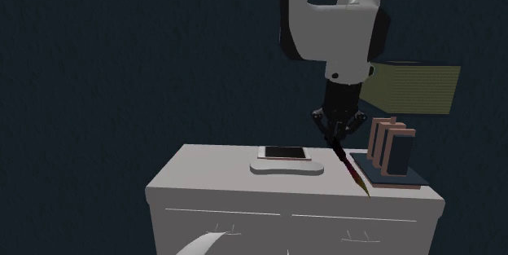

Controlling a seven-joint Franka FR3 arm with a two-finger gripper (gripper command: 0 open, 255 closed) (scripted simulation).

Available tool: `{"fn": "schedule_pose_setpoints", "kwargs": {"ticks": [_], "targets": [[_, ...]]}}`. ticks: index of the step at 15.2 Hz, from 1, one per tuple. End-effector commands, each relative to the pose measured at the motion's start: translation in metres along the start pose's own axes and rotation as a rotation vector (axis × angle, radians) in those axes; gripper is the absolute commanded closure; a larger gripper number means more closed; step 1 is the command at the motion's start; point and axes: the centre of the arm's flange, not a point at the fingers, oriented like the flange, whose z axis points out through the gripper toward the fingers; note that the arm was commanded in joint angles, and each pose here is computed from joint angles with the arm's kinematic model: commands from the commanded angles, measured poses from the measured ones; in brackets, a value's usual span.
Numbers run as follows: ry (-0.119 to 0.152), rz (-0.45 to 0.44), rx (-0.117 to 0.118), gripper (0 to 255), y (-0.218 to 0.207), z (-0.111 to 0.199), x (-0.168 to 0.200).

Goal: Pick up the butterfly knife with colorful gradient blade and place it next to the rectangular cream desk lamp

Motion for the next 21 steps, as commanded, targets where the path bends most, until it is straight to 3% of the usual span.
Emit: {"fn": "schedule_pose_setpoints", "kwargs": {"ticks": [1, 16, 21], "targets": [[0.001, 0.0, 0.0, 255, 0.0, 0.01, -0.001], [0.001, 0.0, 0.0, 255, 0.001, 0.089, -0.011], [0.001, 0.0, 0.0, 255, 0.001, 0.093, -0.012]]}}
